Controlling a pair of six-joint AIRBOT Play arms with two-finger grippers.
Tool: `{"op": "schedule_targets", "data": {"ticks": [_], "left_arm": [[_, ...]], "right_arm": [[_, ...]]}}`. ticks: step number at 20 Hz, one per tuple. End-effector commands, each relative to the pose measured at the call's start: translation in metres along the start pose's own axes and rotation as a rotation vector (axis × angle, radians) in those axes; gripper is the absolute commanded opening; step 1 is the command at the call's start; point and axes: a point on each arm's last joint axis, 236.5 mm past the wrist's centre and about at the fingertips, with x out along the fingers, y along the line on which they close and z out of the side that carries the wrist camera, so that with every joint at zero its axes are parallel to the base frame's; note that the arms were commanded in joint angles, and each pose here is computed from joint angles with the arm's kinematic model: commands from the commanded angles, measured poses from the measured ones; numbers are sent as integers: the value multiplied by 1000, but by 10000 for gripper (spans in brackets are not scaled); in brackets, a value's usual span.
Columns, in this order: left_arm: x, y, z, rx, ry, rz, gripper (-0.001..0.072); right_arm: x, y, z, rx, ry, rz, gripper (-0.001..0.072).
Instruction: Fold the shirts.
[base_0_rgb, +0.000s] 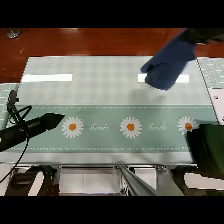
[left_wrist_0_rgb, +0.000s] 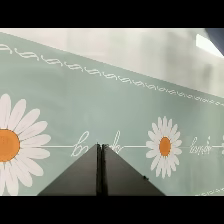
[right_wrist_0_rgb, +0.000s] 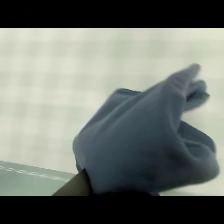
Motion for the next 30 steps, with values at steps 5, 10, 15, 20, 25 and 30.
{"op": "schedule_targets", "data": {"ticks": [5,10,15,20,25,30], "left_arm": [[0,1,4,0,-16,2,35],[-1,2,15,1,-65,8,35],[-2,3,28,0,-118,14,35],[-2,5,35,-2,-148,19,36],[-39,-2,120,27,-437,53,34],[-53,-86,203,214,-349,-26,34]], "right_arm": [[-119,-166,-87,428,84,-324,24],[-171,-207,-174,649,75,-523,25],[-236,-229,-297,947,88,-908,25],[-241,-228,-349,1111,64,-1040,625],[-205,-248,-245,908,-199,-746,626],[-164,-160,-36,530,-539,-147,504]]}}
